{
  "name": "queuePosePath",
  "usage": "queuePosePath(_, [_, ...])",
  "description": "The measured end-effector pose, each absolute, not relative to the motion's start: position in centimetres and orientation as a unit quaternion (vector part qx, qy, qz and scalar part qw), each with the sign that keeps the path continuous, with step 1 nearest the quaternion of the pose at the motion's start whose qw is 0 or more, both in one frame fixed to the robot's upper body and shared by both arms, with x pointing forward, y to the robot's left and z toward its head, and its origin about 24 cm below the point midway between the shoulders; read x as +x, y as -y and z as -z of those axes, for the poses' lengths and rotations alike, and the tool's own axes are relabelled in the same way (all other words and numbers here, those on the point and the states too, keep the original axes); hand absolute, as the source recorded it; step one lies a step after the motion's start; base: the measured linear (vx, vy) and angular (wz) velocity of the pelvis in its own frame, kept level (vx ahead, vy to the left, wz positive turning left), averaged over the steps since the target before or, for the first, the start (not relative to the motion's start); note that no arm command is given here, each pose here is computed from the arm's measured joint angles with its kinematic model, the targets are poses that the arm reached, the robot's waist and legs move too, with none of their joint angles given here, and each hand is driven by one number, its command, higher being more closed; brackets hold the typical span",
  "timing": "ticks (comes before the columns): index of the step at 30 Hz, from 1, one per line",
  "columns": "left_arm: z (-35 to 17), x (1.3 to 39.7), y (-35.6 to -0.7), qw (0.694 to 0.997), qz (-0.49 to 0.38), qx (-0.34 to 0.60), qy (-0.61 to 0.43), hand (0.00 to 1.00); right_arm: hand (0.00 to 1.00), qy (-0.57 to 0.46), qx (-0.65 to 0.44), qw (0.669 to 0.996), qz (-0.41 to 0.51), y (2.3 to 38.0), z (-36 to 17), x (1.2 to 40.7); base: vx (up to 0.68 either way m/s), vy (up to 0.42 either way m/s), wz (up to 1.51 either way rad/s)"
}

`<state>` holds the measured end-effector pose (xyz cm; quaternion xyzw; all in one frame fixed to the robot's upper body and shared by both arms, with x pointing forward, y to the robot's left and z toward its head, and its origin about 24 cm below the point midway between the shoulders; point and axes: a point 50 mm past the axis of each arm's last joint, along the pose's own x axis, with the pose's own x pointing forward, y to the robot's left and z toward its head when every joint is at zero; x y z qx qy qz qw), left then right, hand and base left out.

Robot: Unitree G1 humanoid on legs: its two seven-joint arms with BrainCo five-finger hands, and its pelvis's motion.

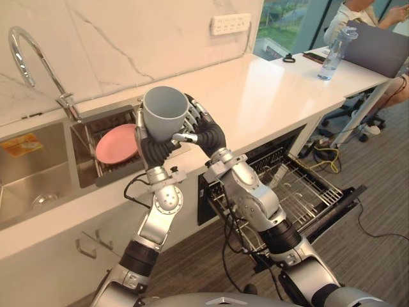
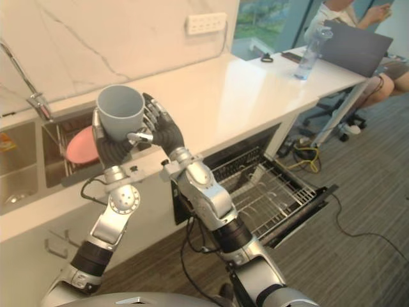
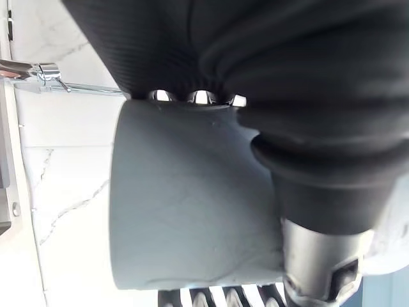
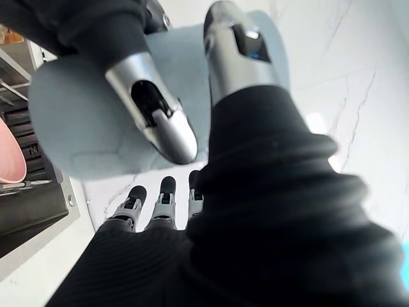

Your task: Walk over to the sink, pick up the cup, carry it to the dishwasher, place the cup inside the dishwasher, then close the dishwasher door

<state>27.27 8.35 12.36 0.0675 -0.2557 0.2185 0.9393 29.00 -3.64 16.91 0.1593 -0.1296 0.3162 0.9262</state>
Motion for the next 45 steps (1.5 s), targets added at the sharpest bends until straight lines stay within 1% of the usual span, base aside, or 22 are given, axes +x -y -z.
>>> queuePosePath(8, [-12.5,27.1,-7.5,0.940,-0.200,0.075,0.265,1.00,0.00,0.122,0.126,0.937,-0.302,3.2,-16.9,29.3,0.00,-0.006,0.03])
queuePosePath(14, [-12.1,27.3,-7.7,0.940,-0.208,0.079,0.257,1.00,0.00,0.120,0.096,0.941,-0.302,2.4,-17.3,29.7,0.00,0.000,0.00])
queuePosePath(23, [-12.0,27.5,-7.7,0.943,-0.208,0.074,0.250,1.00,0.00,0.135,0.081,0.948,-0.278,2.3,-18.0,29.9,-0.02,-0.007,0.07])
queuePosePath(32, [-11.8,27.5,-7.8,0.943,-0.215,0.065,0.244,1.00,0.00,0.145,0.093,0.949,-0.264,1.8,-18.5,29.8,-0.01,-0.001,0.00])
queuePosePath(33, [-11.8,27.5,-7.8,0.943,-0.215,0.065,0.244,1.00,1.00,0.146,0.094,0.949,-0.263,1.8,-18.5,29.8,0.00,0.000,0.00])
queuePosePath(41, [-11.1,27.6,-8.3,0.942,-0.230,0.069,0.234,1.00,1.00,0.133,0.111,0.948,-0.268,1.2,-17.8,29.9,0.00,0.000,0.00])
queuePosePath(45, [-11.1,27.5,-8.5,0.940,-0.234,0.062,0.241,1.00,1.00,0.115,0.160,0.940,-0.279,0.8,-17.5,30.0,0.00,0.000,0.00])
